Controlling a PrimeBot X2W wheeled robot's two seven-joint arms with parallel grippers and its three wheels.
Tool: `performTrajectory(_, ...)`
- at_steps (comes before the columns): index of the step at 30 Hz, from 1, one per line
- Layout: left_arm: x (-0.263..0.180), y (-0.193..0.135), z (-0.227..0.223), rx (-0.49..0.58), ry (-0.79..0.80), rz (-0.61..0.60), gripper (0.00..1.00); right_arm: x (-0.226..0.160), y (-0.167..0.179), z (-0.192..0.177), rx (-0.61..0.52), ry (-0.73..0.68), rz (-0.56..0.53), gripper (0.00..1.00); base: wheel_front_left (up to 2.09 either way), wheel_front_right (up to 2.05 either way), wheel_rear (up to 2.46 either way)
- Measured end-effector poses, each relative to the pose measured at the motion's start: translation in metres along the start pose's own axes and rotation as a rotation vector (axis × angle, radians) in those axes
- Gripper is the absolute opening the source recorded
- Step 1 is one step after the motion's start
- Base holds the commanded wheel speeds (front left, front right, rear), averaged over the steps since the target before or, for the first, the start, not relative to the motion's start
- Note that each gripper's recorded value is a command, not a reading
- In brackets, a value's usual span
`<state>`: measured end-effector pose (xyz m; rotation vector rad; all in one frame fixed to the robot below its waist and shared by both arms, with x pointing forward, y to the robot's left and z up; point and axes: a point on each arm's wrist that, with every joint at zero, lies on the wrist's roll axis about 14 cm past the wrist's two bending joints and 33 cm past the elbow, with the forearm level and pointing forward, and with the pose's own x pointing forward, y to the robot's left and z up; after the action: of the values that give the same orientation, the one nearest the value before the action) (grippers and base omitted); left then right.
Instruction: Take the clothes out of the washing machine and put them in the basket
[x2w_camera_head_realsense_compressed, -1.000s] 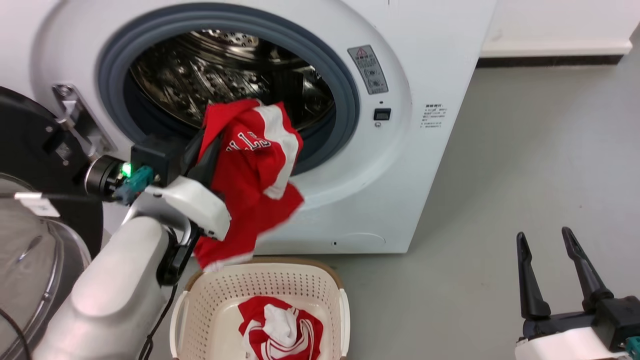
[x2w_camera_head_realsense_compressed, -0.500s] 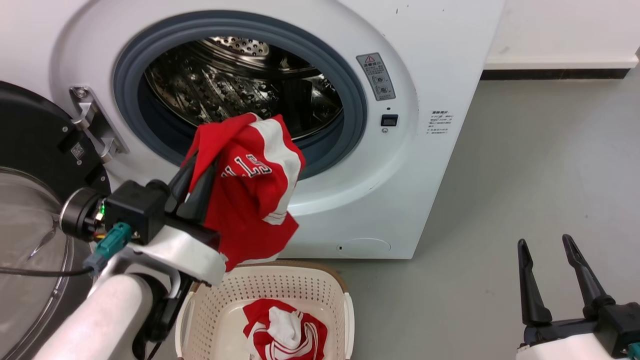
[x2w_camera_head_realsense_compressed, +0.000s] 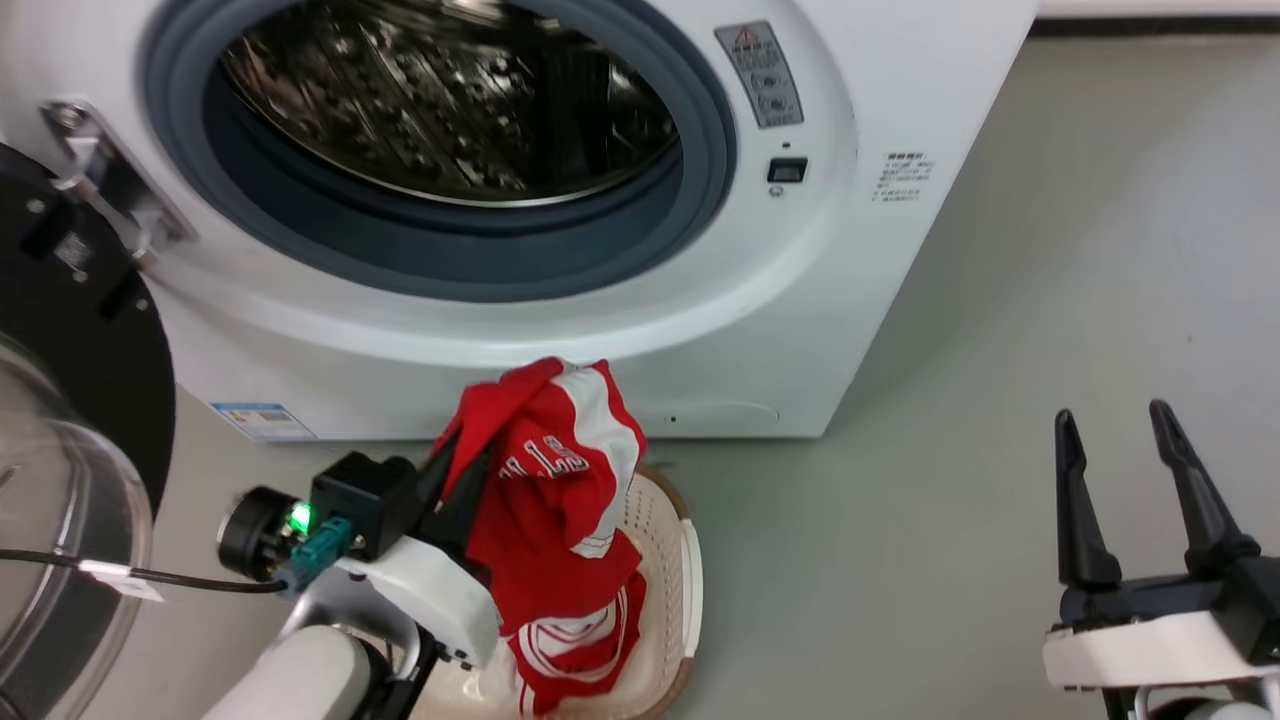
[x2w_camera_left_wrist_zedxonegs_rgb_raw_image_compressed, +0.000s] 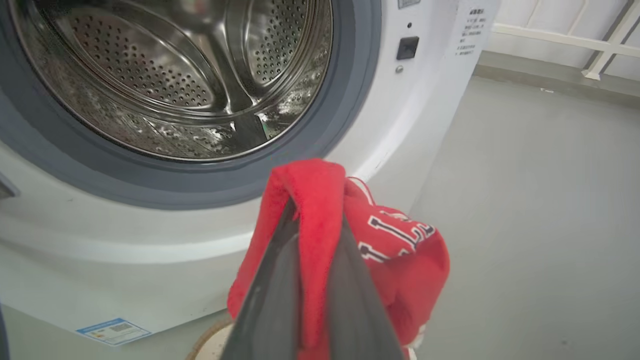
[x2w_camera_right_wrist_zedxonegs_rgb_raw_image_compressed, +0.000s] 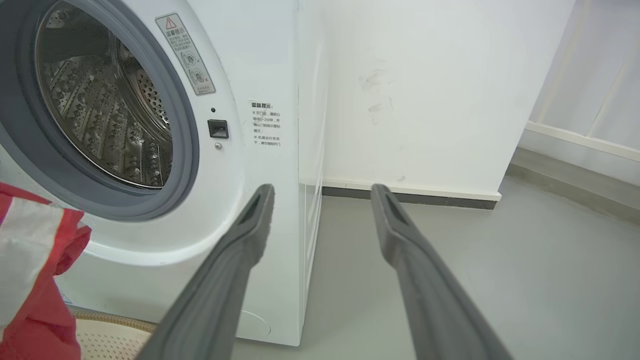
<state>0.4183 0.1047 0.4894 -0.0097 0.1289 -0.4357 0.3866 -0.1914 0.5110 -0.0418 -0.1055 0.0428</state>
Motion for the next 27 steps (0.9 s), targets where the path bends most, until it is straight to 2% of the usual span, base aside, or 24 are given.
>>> performTrajectory(10,0.021,-0.003,-0.131,-0.127,0.318,-0.020,0.00,0.032,-0.009,-0.034,-0.005,0.061,-0.021,1.00,0.00,0.00,0.00)
performTrajectory(19,0.027,0.007,-0.250,-0.142,0.633,-0.027,0.00,0.052,-0.022,-0.077,-0.014,0.141,-0.051,1.00,0.00,0.00,0.00)
performTrajectory(27,0.035,0.005,-0.319,-0.149,0.825,-0.042,0.00,0.054,-0.033,-0.110,-0.018,0.215,-0.078,1.00,0.00,0.00,0.00)
